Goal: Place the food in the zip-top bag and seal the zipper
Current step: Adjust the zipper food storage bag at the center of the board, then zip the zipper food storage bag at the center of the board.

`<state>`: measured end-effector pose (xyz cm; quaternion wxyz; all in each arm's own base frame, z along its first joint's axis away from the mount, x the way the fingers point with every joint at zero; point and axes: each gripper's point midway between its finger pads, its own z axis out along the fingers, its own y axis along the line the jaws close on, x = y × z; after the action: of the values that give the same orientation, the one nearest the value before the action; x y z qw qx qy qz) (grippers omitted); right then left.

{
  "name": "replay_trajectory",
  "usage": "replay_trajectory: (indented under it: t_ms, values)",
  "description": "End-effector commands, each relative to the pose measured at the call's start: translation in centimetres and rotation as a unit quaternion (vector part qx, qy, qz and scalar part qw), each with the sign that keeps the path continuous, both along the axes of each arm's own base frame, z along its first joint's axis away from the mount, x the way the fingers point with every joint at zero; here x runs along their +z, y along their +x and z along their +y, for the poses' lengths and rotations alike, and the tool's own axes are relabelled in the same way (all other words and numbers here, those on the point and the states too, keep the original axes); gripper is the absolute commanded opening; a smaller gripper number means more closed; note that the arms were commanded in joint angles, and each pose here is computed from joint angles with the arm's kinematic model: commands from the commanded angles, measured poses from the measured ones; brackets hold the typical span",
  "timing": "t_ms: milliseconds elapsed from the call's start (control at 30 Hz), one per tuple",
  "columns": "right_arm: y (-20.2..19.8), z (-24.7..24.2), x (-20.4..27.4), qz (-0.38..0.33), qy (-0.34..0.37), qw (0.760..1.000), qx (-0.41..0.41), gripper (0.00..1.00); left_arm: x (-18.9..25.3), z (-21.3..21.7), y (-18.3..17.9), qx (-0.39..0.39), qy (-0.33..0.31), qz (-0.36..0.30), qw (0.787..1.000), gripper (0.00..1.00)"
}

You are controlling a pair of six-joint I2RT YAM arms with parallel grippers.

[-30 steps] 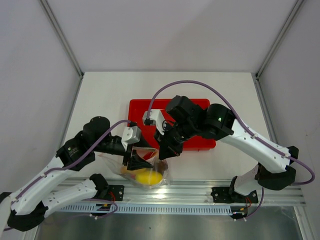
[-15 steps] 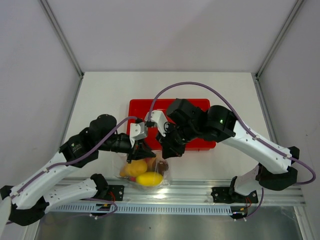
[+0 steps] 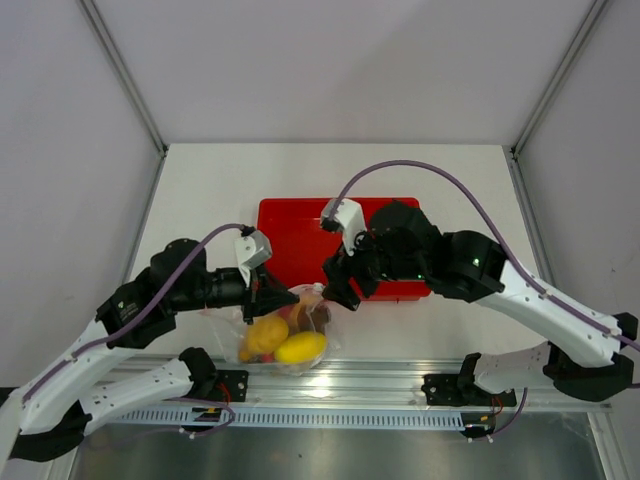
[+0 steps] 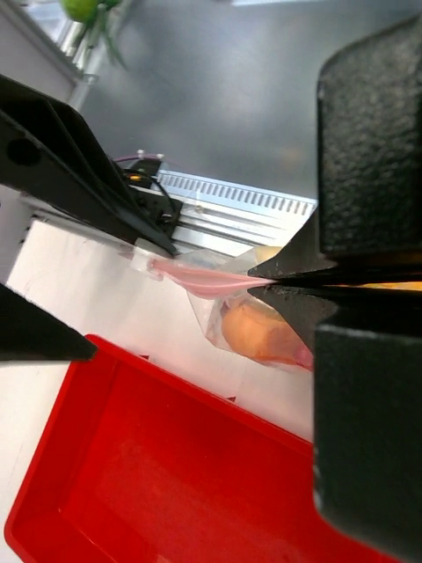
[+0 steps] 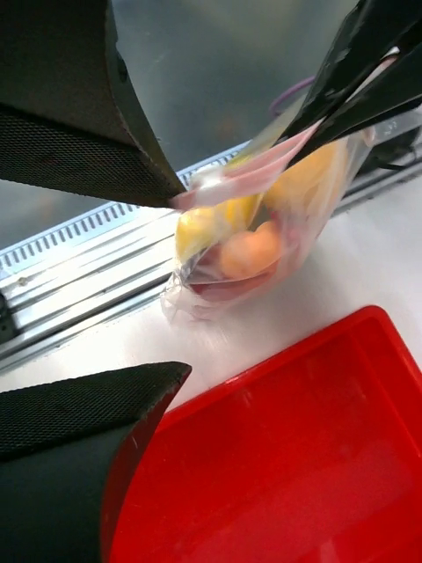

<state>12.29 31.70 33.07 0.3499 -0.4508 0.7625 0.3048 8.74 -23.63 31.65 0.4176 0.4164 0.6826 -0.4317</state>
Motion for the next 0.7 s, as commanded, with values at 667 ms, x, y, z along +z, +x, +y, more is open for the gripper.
replay_trajectory:
  t_ms: [667]
  values:
    - [-3.7,2.7,5.0,-0.021,0.281,0.950,0.136,0.60,3.4,0.9,-1.7,0.027,-0.119,0.048,0.991,0.01]
